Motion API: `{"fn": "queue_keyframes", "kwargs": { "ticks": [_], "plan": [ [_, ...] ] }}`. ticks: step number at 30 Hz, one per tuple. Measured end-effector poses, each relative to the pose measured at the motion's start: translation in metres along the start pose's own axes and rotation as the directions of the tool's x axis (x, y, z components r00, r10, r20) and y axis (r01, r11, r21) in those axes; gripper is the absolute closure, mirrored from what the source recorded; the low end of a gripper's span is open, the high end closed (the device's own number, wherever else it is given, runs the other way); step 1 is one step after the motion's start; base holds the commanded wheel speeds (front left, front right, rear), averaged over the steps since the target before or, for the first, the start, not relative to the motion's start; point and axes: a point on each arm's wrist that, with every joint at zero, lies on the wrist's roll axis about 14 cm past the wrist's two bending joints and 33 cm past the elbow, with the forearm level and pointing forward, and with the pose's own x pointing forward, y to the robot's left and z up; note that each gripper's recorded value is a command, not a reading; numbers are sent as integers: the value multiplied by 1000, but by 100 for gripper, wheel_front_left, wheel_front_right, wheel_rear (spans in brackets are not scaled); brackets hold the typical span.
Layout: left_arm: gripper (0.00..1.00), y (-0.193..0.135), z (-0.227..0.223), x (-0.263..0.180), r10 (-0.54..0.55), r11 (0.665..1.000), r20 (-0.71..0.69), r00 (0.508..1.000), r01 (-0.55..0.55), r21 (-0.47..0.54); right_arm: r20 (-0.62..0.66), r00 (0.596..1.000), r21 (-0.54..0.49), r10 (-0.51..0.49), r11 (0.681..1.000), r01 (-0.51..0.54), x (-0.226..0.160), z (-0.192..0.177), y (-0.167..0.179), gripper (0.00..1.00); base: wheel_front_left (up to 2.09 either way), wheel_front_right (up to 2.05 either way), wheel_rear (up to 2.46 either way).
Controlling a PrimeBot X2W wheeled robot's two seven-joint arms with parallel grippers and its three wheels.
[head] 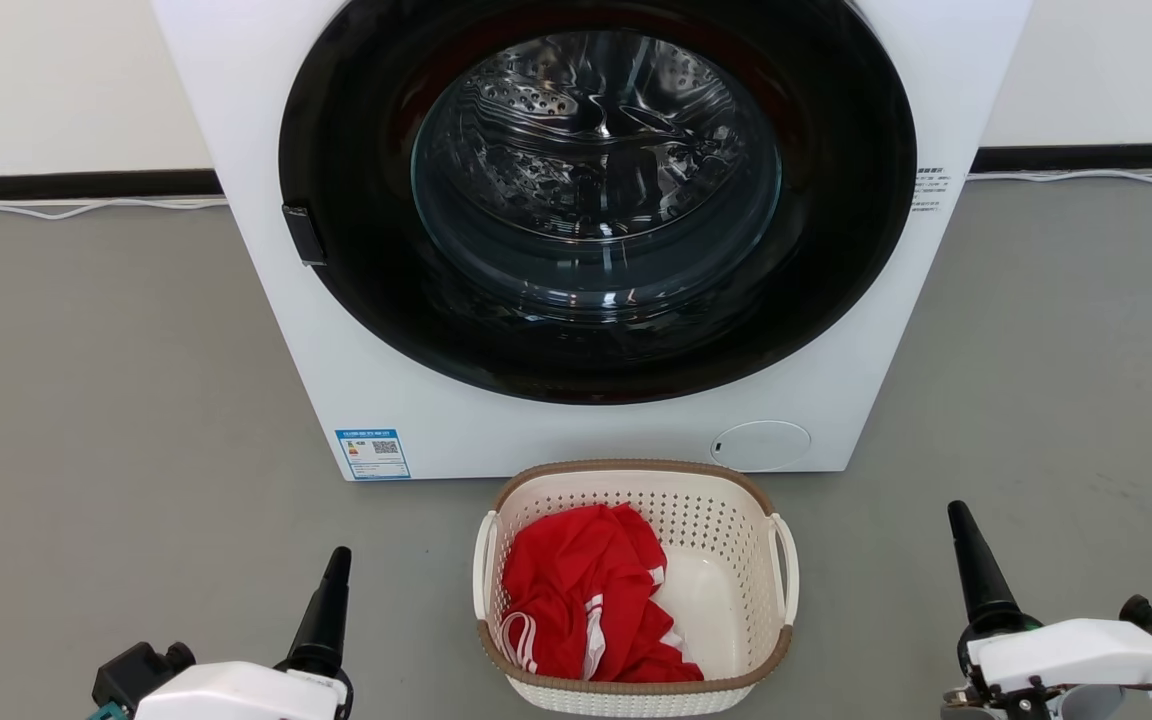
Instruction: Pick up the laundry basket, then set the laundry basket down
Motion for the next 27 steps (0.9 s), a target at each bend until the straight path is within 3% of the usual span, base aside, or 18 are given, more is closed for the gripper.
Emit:
{"fn": "queue_keyframes", "kwargs": {
  "ticks": [13, 27],
  "plan": [
    [0, -1, -3, 0, 4, 989, 6, 1000, -5, 147, 3, 1000, -172, 6, 985, -6, 0, -2, 1, 0, 0, 0, 0],
    [0, -4, -5, 0, 0, 950, 20, 1000, -6, 313, 7, 1000, -347, 18, 938, -15, 0, -2, 2, 0, 0, 0, 0]
  ]
}}
